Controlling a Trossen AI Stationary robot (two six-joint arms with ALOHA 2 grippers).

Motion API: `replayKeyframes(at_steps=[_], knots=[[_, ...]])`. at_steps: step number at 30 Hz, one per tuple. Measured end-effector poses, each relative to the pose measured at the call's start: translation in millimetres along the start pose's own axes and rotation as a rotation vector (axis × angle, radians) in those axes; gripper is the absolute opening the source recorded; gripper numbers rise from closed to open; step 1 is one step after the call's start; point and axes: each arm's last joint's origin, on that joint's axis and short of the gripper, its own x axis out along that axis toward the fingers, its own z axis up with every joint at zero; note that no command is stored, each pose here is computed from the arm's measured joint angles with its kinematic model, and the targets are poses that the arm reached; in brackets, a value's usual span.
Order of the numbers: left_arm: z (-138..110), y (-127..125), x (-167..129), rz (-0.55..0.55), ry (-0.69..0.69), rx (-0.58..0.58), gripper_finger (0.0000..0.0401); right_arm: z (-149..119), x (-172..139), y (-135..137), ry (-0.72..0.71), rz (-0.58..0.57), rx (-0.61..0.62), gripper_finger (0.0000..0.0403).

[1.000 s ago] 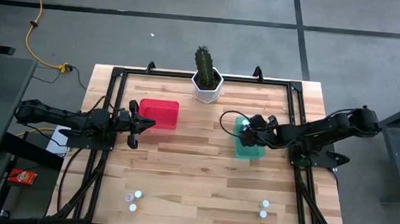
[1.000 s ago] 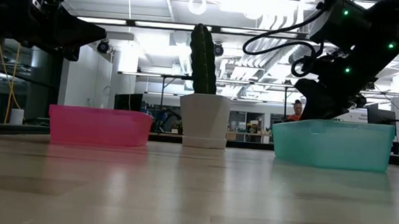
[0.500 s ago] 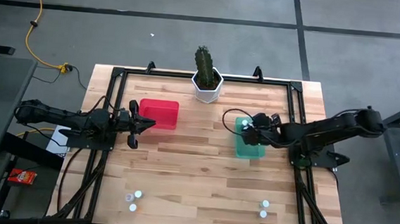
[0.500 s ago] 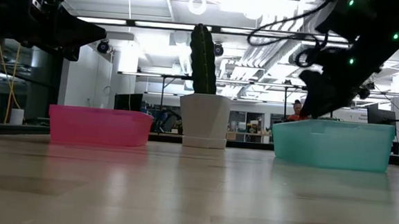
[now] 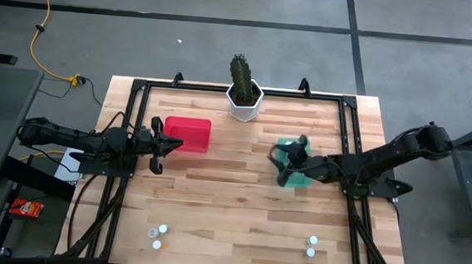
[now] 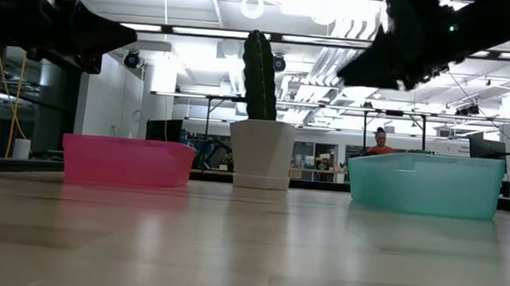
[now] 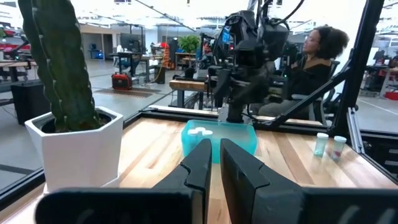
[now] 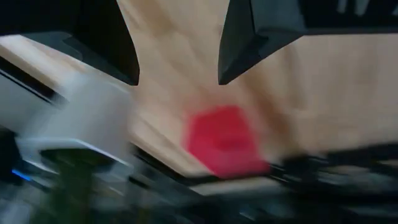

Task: Pick and place medicine bottles into bin by pill shape (circle, oval)
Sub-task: Put the blue capsule bottle into the green bin

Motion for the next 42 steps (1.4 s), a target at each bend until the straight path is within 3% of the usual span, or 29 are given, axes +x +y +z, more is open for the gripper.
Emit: replayKeyframes(at_steps=[5,17,21,31,36,42], knots=[[0,0,0,0.000,0.000,0.016,0.0023,0,2,7,-0.123,0.189,-0.060,0.0213],[0,1,0,0.026,-0.005,-0.015,0.0029,0,2,7,-0.122,0.196,-0.064,0.0213],[6,-3,1,-0.033,-0.008,-0.067,0.0060,0,2,7,-0.123,0.196,-0.064,0.0213],[36,-37,18,-0.201,0.070,-0.069,0.0193,-1,4,4,-0.118,0.181,-0.064,0.0213],[44,-58,31,-0.249,0.125,0.017,0.0213,-1,4,4,-0.112,0.183,-0.047,0.0213],[39,-69,45,-0.192,0.184,0.159,0.0213,-1,4,4,-0.111,0.187,-0.034,0.0213]])
